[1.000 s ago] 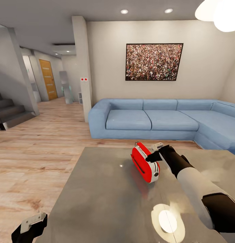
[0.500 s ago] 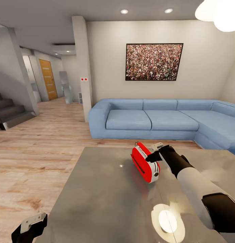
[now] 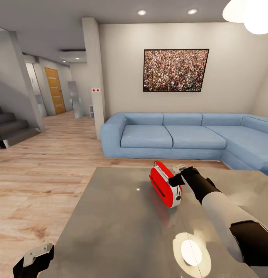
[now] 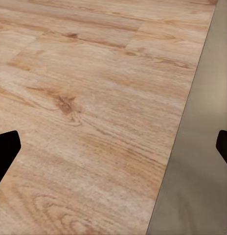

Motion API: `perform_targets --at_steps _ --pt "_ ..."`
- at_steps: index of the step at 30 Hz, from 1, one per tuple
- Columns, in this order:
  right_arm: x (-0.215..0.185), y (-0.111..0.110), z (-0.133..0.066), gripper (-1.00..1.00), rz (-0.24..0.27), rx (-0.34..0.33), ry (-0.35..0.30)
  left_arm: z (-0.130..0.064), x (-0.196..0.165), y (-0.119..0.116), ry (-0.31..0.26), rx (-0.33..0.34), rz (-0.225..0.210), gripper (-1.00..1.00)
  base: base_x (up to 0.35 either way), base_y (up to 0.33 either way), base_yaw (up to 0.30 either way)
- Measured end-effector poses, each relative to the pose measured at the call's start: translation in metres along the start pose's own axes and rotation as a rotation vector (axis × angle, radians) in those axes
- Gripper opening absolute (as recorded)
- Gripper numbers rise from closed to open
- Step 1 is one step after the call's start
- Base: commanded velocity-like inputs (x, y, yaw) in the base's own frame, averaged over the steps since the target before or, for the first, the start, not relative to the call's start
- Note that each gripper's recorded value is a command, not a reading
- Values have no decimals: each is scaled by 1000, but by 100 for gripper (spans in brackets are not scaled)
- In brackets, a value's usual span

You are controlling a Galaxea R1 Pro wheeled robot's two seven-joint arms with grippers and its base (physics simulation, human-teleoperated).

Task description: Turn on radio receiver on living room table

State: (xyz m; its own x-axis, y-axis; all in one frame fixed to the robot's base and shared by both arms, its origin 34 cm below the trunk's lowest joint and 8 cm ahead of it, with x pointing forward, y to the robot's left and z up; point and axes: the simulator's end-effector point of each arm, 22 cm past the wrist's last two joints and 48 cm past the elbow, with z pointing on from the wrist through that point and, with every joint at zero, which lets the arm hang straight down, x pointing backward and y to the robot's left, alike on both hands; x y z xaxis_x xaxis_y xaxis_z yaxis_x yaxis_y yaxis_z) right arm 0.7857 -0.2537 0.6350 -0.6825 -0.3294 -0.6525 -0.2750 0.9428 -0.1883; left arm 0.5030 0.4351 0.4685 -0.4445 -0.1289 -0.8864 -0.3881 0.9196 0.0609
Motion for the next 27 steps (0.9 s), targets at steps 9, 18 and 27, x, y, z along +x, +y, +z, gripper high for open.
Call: perform_targets --at_steps 9,18,27 --pt "2 0 1 -100 1 -1 4 0 0 0 -1 0 0 100 0 0 0" --pt "2 0 1 -100 0 0 5 0 0 0 0 0 0 100 0 0 0" --pt "2 0 1 -100 -2 1 5 0 9 -2 19 4 7 100 0 0 0"
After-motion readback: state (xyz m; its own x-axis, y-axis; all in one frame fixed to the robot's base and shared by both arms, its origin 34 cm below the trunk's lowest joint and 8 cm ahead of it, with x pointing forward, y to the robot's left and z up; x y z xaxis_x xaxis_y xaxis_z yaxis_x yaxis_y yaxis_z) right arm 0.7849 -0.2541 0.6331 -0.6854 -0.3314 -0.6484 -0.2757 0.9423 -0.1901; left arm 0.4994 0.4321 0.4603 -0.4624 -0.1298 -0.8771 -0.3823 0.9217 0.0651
